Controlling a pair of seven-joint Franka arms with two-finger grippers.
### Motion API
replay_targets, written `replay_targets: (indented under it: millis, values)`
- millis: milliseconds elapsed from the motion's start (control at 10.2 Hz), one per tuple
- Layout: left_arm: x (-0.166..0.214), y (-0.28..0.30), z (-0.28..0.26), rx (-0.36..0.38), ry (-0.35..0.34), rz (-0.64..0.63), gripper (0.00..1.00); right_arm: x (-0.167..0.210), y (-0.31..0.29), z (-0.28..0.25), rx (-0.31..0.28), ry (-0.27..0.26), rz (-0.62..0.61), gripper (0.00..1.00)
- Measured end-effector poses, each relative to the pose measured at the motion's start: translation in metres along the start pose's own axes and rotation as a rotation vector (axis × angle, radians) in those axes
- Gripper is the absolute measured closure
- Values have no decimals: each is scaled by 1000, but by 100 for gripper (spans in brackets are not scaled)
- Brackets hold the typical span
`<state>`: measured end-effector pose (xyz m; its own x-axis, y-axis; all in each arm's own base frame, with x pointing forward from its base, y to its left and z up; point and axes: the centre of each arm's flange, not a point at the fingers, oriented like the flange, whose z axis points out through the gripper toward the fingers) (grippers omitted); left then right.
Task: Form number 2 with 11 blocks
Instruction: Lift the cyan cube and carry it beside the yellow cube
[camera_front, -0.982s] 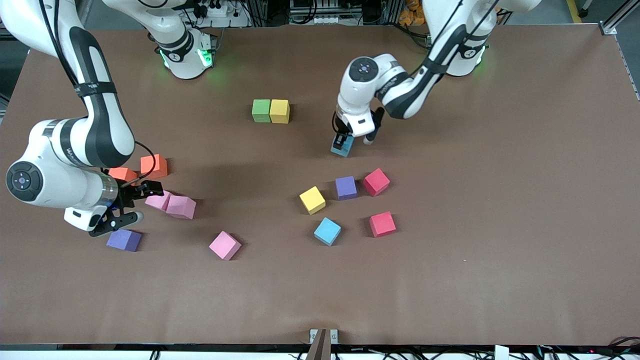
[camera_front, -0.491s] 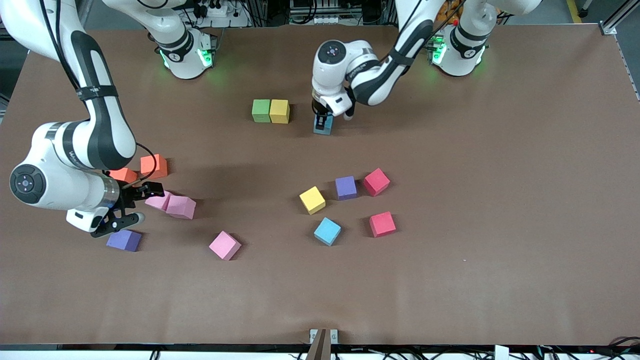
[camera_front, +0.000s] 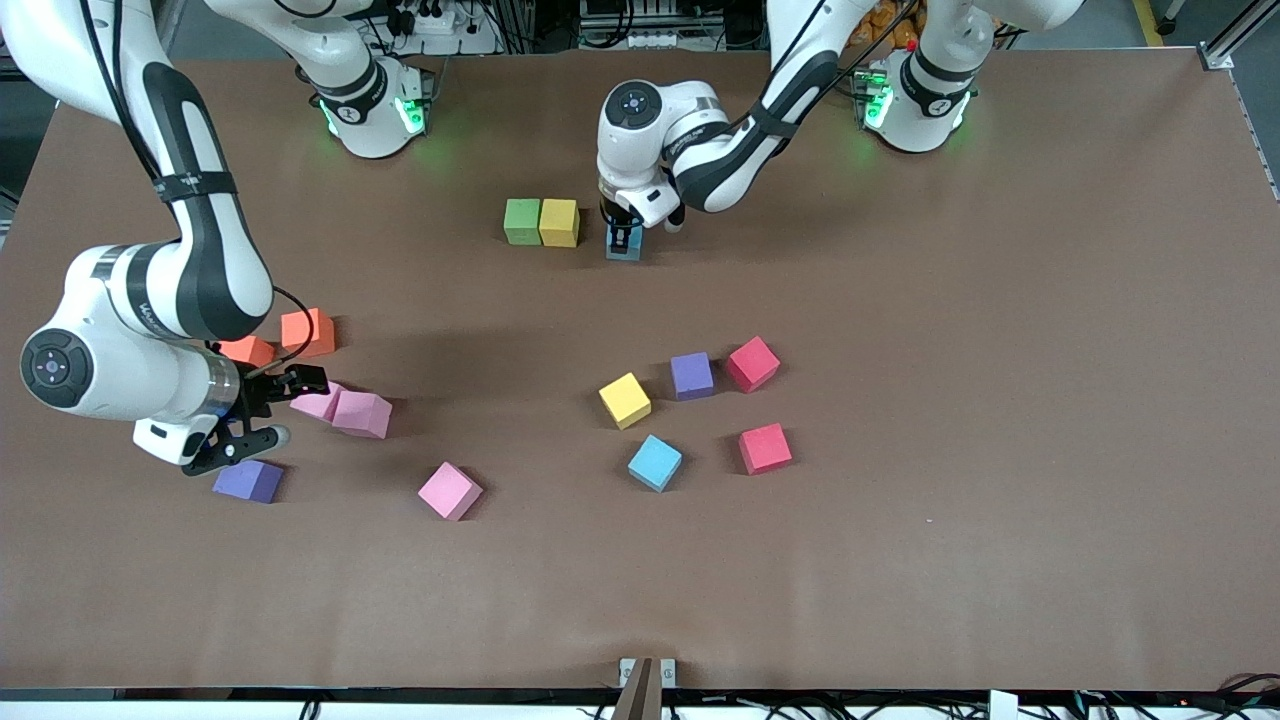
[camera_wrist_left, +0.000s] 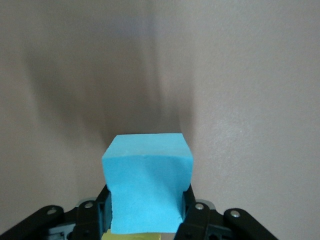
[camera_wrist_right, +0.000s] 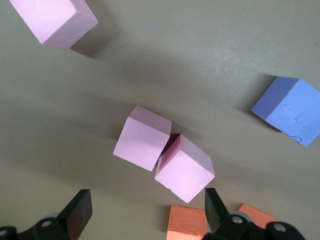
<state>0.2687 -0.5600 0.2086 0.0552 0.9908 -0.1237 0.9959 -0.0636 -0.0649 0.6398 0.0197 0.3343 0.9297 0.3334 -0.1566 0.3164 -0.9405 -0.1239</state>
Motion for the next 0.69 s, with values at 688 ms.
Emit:
replay_targets:
  millis: [688]
  values:
    - [-27, -14, 1, 24, -36, 7, 45, 0, 0, 1, 0, 0, -1, 0]
